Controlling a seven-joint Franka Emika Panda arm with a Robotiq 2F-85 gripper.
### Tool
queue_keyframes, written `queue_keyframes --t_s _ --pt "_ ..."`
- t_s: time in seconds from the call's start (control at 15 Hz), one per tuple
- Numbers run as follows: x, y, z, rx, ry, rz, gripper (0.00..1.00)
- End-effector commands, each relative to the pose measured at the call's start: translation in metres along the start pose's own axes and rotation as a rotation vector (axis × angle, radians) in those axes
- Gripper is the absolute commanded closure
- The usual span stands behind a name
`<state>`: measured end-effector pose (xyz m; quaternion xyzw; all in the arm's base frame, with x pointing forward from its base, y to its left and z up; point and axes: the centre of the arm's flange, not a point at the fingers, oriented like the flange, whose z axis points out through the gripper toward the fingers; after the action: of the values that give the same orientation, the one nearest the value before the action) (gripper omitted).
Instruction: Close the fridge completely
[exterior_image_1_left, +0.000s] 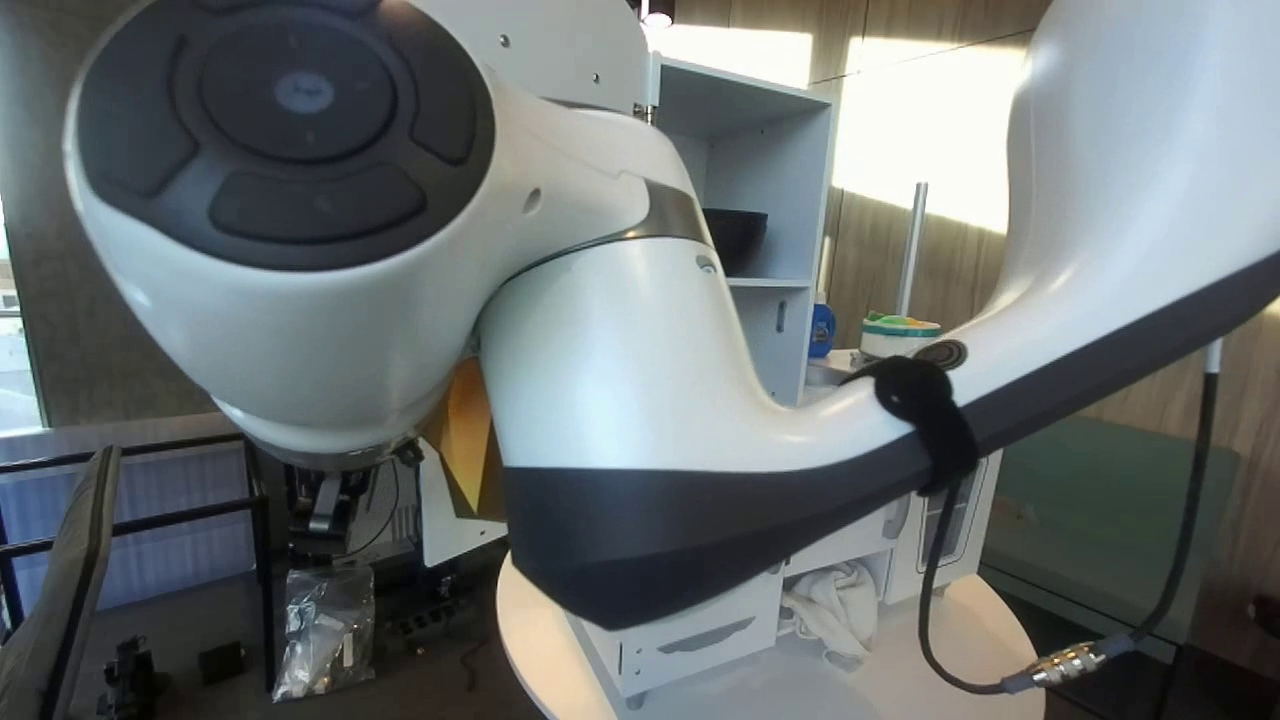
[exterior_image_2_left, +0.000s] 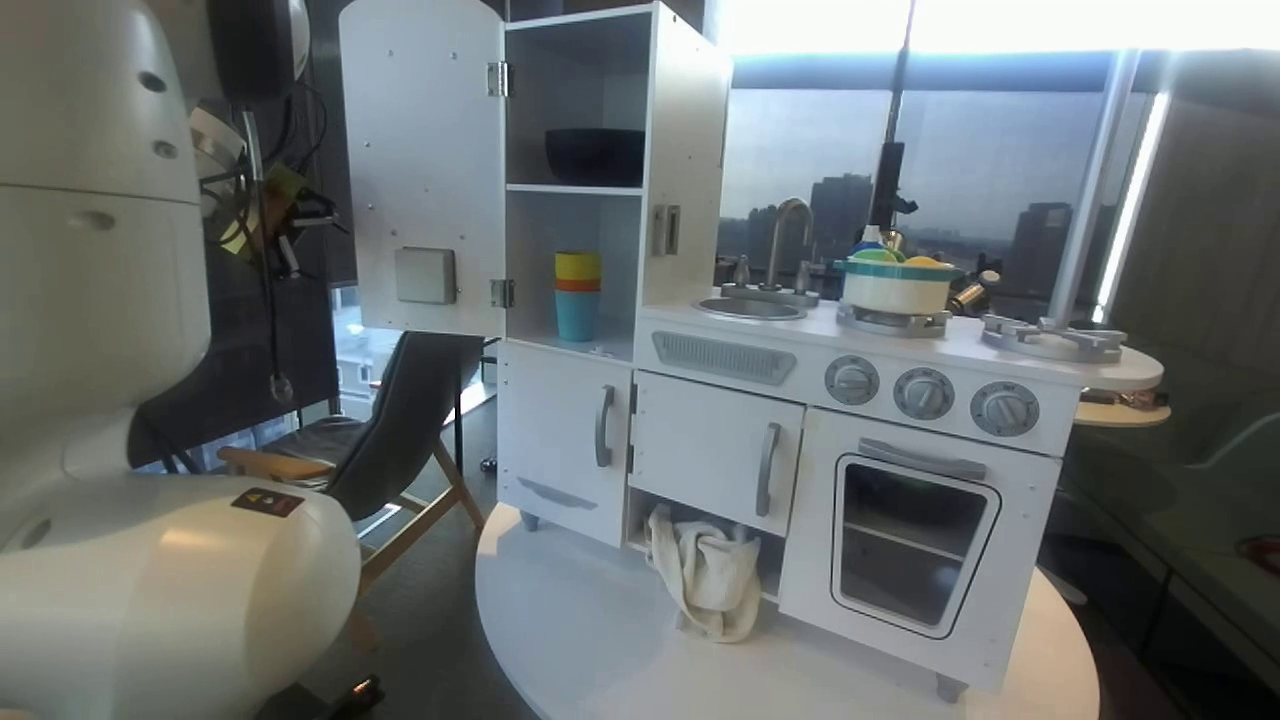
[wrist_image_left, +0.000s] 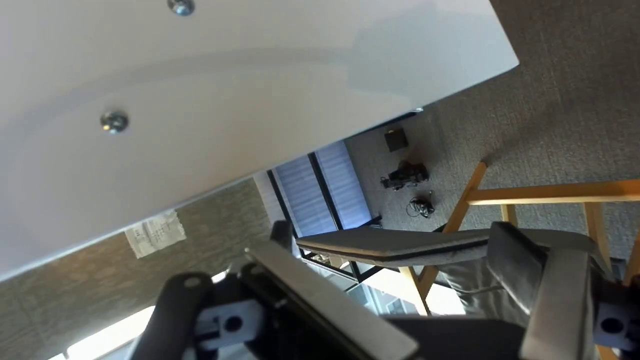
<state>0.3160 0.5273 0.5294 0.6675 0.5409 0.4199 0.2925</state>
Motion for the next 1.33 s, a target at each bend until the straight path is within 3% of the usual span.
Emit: queue_keyframes --t_s 0.0,0.27,0.73,1.07,1.27 --pt "0.021 0.017 0.006 -0.143 -0.013 0.001 0.00" --pt "0.022 0.032 0.005 -0.258 -0.076 0.017 0.00" --pt "-0.006 0.001 -0.033 -0.368 -0.299 0.073 0.00" --pt "-0.027 -0.009 -0.055 -0.391 -0.421 0.148 0.00" --pt "-0.043 0.002 -0.063 -0.400 -0.462 0.209 0.00"
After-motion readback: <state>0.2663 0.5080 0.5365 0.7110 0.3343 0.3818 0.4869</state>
